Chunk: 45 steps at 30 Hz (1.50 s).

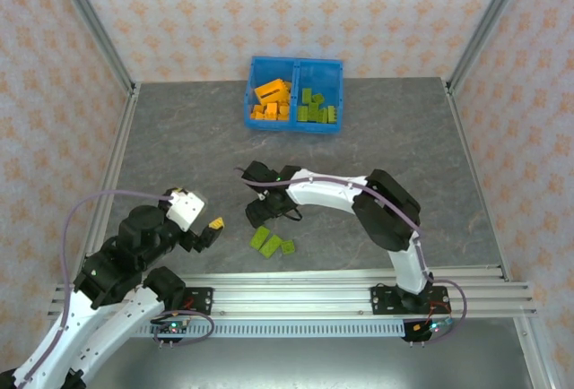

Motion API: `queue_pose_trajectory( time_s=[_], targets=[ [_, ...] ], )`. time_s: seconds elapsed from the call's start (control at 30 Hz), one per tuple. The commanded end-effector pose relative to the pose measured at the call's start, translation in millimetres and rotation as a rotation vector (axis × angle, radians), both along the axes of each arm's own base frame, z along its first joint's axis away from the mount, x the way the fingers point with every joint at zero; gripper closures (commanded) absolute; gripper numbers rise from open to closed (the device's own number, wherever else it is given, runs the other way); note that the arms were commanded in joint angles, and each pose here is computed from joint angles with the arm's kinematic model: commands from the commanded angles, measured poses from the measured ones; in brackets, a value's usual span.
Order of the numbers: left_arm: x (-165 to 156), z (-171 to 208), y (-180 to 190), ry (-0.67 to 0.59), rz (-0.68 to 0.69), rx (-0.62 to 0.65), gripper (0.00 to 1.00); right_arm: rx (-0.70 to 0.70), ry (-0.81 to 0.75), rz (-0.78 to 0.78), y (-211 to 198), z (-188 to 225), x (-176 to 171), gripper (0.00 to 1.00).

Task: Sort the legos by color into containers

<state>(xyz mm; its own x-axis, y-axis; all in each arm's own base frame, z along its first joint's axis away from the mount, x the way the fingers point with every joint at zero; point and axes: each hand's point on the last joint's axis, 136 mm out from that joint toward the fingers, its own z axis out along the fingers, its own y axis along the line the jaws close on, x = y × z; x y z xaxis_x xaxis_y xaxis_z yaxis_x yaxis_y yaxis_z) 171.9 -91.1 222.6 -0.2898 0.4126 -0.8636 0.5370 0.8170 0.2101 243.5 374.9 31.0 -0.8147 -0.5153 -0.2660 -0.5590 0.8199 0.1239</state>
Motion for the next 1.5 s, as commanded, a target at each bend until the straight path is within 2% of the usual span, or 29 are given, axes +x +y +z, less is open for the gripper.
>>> queue_pose_trajectory(
  time_s=[0.0,0.23,0.33,0.5,0.73,0.83,0.93,1.03,1.1,1.17,1.27,1.47],
  targets=[
    [-3,8,-5,-0.098,-0.066,0.005,0.03,-0.026,-0.022,-0.033,3,-6,8,0.26],
    [-9,-1,-16,-0.115,-0.153,0.026,0.03,-0.06,-0.026,-0.066,-3,-11,10,0.64],
    [-11,-5,-21,-0.111,-0.19,0.033,0.02,-0.038,-0.06,-0.097,-6,4,14,0.7],
    [-15,-12,-38,-0.082,-0.292,0.025,0.02,0.084,-0.134,-0.178,-15,56,32,0.72],
    [1,1,-61,-0.09,-0.345,-0.02,0.01,0.236,-0.227,-0.36,-65,134,85,0.73],
    [16,12,-63,-0.092,-0.307,-0.014,0.0,0.279,-0.287,-0.476,-99,160,124,0.73],
    [41,25,-61,-0.118,-0.206,-0.046,0.0,0.29,-0.35,-0.583,-135,178,169,0.72],
    [57,26,-68,-0.131,-0.193,-0.037,0.0,0.27,-0.408,-0.633,-156,188,215,0.72],
    [63,24,-70,-0.096,-0.195,-0.035,0.0,0.263,-0.431,-0.657,-163,191,245,0.72],
    [68,20,-70,-0.044,-0.18,-0.033,0.0,0.237,-0.426,-0.695,-170,180,276,0.72],
    [71,17,-68,-0.029,-0.166,-0.027,0.0,0.216,-0.425,-0.736,-176,170,316,0.72],
    [78,23,-70,-0.032,-0.149,-0.107,0.0,0.176,-0.506,-0.764,-179,153,372,0.7]
  ],
)
